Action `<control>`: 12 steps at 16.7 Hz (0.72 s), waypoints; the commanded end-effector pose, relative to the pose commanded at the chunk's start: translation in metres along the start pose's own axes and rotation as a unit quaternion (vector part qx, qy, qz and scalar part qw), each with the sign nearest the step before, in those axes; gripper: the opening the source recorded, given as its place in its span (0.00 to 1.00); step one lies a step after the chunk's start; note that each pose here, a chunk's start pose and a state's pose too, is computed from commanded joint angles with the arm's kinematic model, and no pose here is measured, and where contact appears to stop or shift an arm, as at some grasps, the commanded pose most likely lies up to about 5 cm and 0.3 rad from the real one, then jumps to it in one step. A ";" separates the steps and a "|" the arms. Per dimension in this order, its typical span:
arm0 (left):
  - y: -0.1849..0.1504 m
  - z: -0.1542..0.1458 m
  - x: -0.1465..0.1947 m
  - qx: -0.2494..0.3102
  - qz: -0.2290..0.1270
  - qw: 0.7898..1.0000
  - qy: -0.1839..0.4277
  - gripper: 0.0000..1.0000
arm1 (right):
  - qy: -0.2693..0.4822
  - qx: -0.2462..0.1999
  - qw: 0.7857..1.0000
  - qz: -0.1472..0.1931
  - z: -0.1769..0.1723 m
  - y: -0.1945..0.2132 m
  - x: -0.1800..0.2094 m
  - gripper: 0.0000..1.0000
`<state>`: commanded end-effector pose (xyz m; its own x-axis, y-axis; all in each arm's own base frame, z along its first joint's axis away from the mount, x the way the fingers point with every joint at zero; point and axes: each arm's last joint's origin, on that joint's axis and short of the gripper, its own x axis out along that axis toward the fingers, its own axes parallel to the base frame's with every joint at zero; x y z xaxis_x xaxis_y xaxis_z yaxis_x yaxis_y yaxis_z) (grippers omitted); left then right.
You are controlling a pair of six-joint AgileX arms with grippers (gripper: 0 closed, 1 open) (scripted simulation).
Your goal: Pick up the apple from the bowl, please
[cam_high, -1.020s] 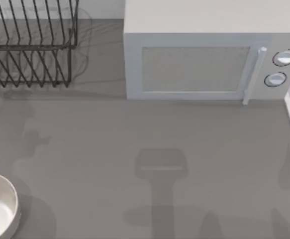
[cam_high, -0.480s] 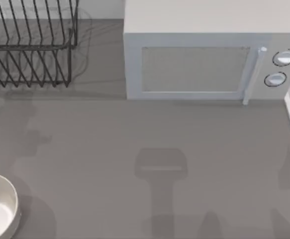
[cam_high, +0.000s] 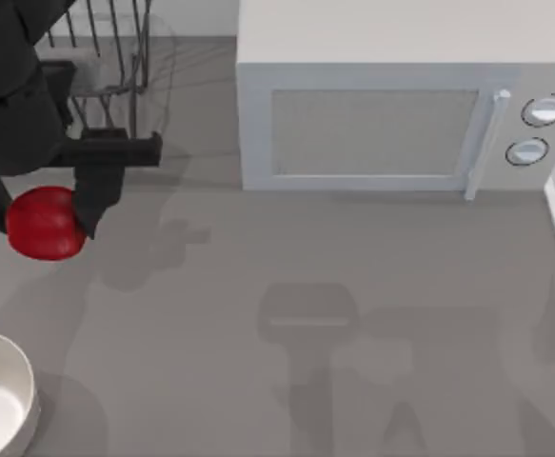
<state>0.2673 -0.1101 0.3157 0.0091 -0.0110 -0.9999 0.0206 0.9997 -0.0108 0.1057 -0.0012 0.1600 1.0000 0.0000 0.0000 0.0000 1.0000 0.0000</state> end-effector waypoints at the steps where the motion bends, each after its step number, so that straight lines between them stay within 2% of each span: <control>1: -0.022 0.003 0.010 0.000 0.002 1.000 0.002 0.00 | 0.000 0.000 1.000 0.000 0.000 0.000 0.000 1.00; 3: -0.059 0.006 0.030 0.000 0.004 1.000 0.005 0.00 | 0.000 0.000 1.000 0.000 0.000 0.000 0.000 1.00; 5: -0.081 0.005 0.043 0.000 0.005 1.000 0.005 0.00 | 0.000 0.000 1.000 0.000 0.000 0.000 0.000 1.00; 12: -0.086 0.006 0.052 -0.001 0.006 1.000 0.006 0.00 | 0.000 0.000 1.000 0.000 0.000 0.000 0.000 1.00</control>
<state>0.2715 -0.1969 0.2651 -0.0024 0.0005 -1.0000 0.0191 0.9998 0.0004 0.1057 -0.0012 0.1600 1.0000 0.0000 0.0000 0.0000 1.0000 0.0000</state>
